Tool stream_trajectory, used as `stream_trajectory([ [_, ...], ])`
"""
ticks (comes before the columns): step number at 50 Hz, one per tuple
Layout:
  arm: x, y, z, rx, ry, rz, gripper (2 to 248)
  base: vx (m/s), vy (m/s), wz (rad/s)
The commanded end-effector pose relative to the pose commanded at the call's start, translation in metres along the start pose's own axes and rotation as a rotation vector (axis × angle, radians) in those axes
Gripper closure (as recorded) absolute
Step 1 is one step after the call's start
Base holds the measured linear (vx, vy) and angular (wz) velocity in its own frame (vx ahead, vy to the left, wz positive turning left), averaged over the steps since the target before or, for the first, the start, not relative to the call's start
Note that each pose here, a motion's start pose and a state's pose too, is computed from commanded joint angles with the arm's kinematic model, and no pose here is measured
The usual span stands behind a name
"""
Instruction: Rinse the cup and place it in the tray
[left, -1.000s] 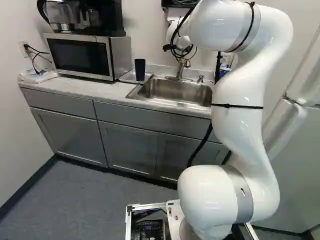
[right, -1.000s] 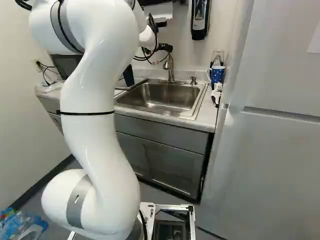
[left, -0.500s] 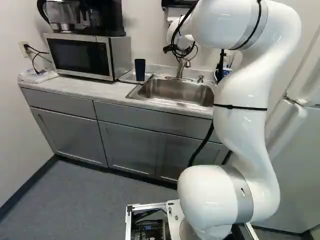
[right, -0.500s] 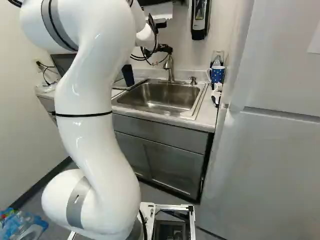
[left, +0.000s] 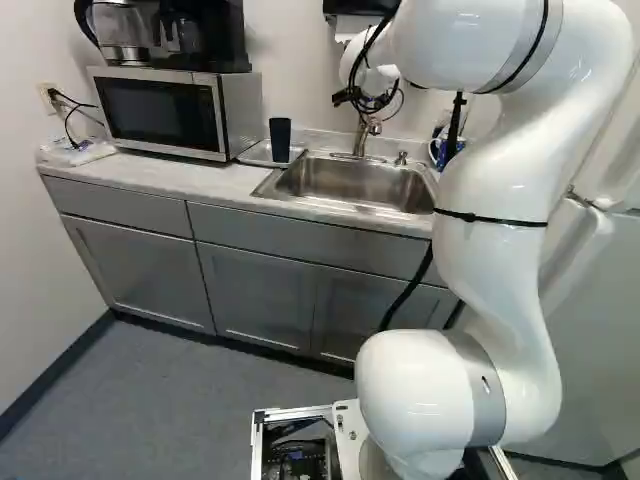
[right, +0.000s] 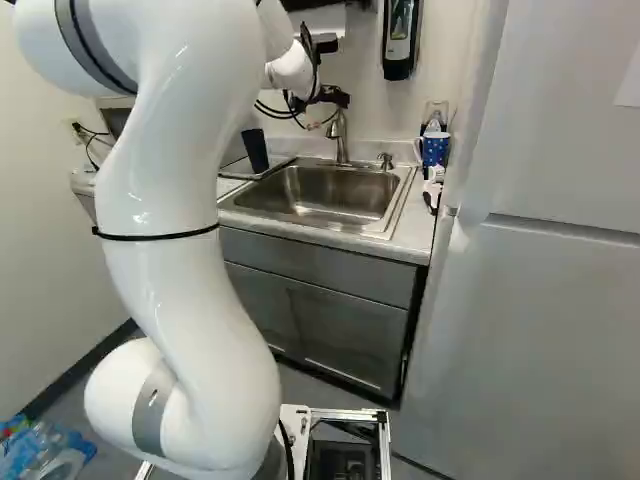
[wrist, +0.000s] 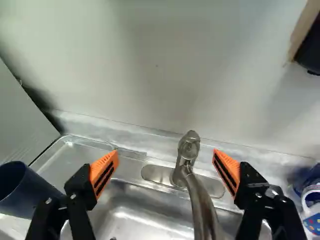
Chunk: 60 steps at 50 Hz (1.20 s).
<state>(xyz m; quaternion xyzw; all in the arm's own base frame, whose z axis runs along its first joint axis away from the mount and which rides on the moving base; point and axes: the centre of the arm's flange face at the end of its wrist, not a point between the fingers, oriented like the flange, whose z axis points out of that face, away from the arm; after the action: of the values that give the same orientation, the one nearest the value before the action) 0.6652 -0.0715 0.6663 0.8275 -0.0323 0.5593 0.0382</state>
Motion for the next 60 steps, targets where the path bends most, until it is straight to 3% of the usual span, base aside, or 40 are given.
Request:
stream_trajectory([
  [14, 0.008, 0.017, -0.025, -0.025, 0.012, 0.010, 3, 0.000, 0.000, 0.000],
  [23, 0.004, 0.027, -0.042, -0.038, -0.020, 0.016, 3, 0.000, 0.000, 0.000],
  [42, -0.018, 0.039, -0.077, -0.055, -0.149, 0.030, 3, 0.000, 0.000, 0.000],
  [60, -0.045, 0.041, -0.114, -0.055, -0.322, 0.040, 3, 0.000, 0.000, 0.000],
])
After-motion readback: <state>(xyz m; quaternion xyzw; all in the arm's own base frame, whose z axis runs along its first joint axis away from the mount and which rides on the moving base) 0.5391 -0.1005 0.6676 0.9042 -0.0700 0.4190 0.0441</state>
